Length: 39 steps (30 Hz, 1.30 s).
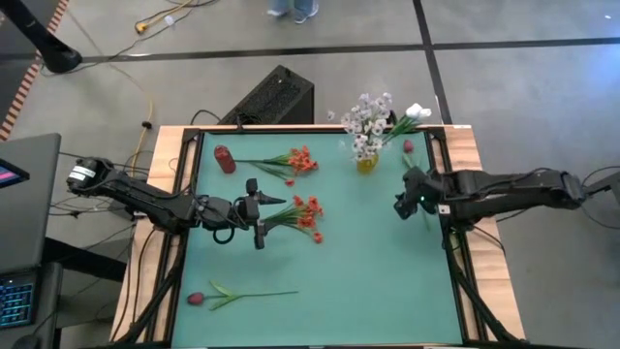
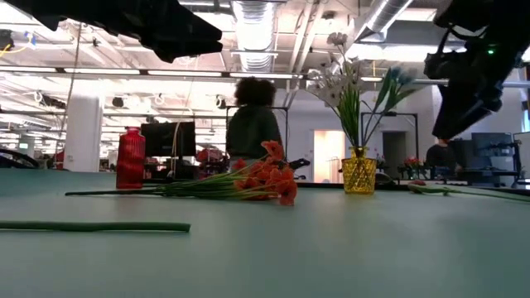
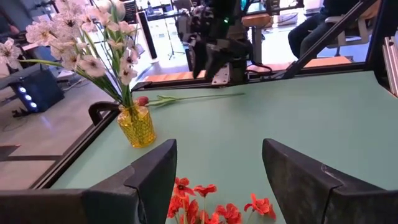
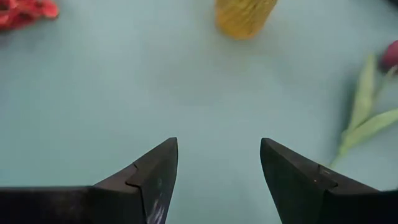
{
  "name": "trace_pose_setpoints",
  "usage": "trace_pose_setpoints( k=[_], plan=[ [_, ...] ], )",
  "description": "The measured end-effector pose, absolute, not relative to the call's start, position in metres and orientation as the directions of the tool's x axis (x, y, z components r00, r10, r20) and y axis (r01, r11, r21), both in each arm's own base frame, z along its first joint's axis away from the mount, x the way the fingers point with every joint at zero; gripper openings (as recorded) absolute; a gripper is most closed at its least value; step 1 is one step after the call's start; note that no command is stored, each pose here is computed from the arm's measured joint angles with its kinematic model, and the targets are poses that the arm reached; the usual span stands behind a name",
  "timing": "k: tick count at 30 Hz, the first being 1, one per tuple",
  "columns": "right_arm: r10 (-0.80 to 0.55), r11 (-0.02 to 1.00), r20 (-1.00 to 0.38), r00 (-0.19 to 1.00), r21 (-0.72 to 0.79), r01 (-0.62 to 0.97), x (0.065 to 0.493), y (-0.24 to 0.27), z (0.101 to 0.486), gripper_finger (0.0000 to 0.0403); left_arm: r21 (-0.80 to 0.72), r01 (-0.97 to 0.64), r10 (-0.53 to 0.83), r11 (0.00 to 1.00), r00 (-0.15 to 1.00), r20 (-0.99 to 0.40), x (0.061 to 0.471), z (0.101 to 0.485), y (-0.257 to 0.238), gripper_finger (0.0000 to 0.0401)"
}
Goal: Sort flowers into vase by color
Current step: Put the top red tulip into the red vase
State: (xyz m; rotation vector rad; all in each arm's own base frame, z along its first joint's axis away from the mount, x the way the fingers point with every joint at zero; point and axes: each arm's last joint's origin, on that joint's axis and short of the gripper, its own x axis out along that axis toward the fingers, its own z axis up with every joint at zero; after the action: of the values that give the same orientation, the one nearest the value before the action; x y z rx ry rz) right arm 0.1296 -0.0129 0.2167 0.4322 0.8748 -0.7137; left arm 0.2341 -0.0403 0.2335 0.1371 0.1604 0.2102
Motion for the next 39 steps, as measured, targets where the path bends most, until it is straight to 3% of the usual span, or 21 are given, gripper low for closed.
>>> trace_pose_setpoints(
  k=[8, 14, 20, 27, 39],
  plan=[
    [-0.332, 0.713, -0.823, 0.461, 0.101, 0.694, 0.128, 0.006, 0.196, 0.0256, 0.139, -0.311, 0.328, 0.94, 0.936, -0.124, 0.234, 0.235, -0.033, 0.0226],
    [-0.334, 0.692, -0.826, 0.455, 0.113, 0.713, 0.125, 0.012, 0.186, 0.0256, -0.09, -0.419, 0.414, 0.904, 0.908, -0.065, 0.238, 0.241, -0.015, 0.0226],
    [-0.34, 0.681, -0.827, 0.447, 0.11, 0.724, 0.121, 0.018, 0.176, 0.0256, -0.221, -0.427, 0.443, 0.877, 0.896, 0.025, 0.252, 0.237, -0.006, 0.0226],
    [-0.314, 0.692, -0.835, 0.451, 0.124, 0.711, 0.121, 0.026, 0.168, 0.0256, -0.266, -0.301, 0.337, 0.916, 0.936, 0.099, 0.278, 0.218, -0.002, 0.0226],
    [-0.304, 0.636, -0.848, 0.435, 0.16, 0.755, 0.125, 0.029, 0.165, 0.0256, -0.184, -0.163, 0.182, 0.969, 0.979, 0.092, 0.302, 0.214, -0.002, 0.0226]
  ],
)
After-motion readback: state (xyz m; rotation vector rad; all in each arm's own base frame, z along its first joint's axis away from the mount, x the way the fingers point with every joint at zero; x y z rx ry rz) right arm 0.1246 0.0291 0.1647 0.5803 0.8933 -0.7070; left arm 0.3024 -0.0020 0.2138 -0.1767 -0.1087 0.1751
